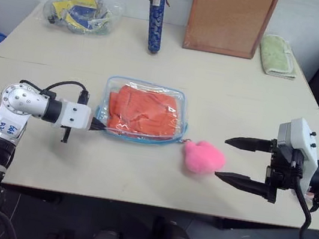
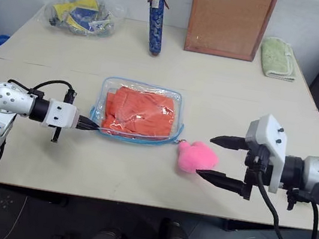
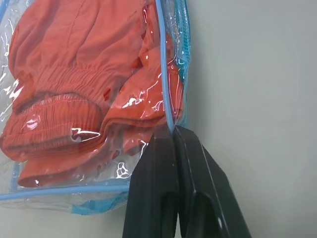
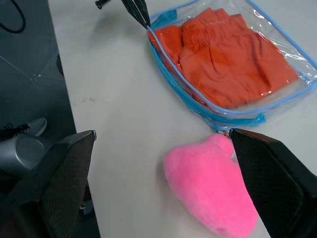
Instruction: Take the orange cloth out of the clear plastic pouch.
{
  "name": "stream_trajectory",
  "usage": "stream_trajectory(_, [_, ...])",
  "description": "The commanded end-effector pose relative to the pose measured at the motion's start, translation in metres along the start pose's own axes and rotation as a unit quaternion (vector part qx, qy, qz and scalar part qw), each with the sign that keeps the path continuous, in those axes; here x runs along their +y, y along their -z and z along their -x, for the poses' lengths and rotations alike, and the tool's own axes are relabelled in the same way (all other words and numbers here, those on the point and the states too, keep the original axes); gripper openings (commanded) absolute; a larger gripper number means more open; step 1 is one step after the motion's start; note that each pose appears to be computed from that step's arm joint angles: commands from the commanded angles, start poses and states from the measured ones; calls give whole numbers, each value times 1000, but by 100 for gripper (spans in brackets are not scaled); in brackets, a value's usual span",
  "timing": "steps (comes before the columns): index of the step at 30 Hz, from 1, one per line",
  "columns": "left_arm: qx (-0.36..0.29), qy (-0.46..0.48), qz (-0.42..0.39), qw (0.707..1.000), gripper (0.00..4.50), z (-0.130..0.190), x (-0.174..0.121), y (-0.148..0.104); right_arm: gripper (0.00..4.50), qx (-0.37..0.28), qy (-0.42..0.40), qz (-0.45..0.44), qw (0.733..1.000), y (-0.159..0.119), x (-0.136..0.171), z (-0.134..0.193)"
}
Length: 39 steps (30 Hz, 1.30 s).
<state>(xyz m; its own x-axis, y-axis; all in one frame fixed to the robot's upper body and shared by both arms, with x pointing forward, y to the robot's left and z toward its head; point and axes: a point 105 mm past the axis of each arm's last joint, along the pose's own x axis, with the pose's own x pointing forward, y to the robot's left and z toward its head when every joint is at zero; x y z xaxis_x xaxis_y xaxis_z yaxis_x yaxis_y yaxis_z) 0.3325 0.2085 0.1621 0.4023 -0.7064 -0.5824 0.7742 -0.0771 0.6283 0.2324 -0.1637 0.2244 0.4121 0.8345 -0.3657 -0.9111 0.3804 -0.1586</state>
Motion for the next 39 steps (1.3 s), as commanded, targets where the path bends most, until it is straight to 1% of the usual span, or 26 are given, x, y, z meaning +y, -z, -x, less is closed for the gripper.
stream_trajectory(1, [-4, -21, -9, 1000, 4, 3, 5, -5, 450, 18, 19, 0, 1000, 8, -4, 0])
stream_trajectory(2, [-3, -20, -5, 1000, 4, 3, 4, -5, 450, 17, 30, -8, 999, 12, -6, 0])
stream_trajectory(5, [-6, -16, 21, 1000, 62, 9, -1, -5, 450, 12, 97, -47, 994, 28, -20, -2])
stream_trajectory(8, [-14, -35, 59, 998, 151, 21, -1, -10, 450, 12, 167, -105, 980, 50, -28, -2])
stream_trajectory(10, [-39, -26, 116, 992, 208, 31, -7, -20, 450, 0, 192, -147, 970, 60, -25, -1])
stream_trajectory(12, [-86, -2, 187, 979, 208, 43, -14, -38, 450, -25, 223, -203, 953, 68, -23, -1])
stream_trajectory(14, [-129, 18, 230, 964, 208, 50, -17, -58, 450, -52, 251, -263, 930, 77, -22, -2])
stream_trajectory(16, [-160, 30, 246, 955, 208, 51, -16, -75, 450, -74, 272, -310, 908, 83, -22, -5])
stream_trajectory(18, [-191, 38, 250, 948, 208, 48, -14, -93, 450, -116, 288, -376, 873, 88, -23, -12])
stream_trajectory(19, [-199, 41, 246, 948, 208, 44, -14, -99, 450, -130, 285, -403, 860, 90, -21, -18])
stream_trajectory(22, [-196, 47, 229, 952, 208, 35, -14, -105, 450, -141, 268, -442, 845, 92, -13, -33])
stream_trajectory(25, [-196, 43, 226, 953, 208, 30, -12, -104, 450, -154, 263, -472, 828, 92, -15, -39])
stream_trajectory(27, [-198, 39, 218, 955, 208, 27, -9, -105, 450, -151, 244, -483, 827, 92, -14, -49])
stream_trajectory(30, [-204, 34, 211, 955, 208, 23, -4, -108, 450, -166, 234, -504, 814, 90, -21, -59])
stream_trajectory(33, [-205, 28, 204, 957, 213, 21, 0, -109, 394, -179, 231, -511, 808, 86, -29, -63])
stream_trajectory(35, [-205, 23, 202, 957, 213, 20, 2, -108, 325, -176, 229, -503, 815, 85, -30, -63])
stream_trajectory(36, [-205, 21, 200, 958, 213, 20, 3, -108, 292, -173, 229, -497, 819, 84, -30, -62])
stream_trajectory(39, [-204, 17, 201, 958, 213, 20, 3, -107, 190, -151, 229, -451, 849, 80, -27, -56])
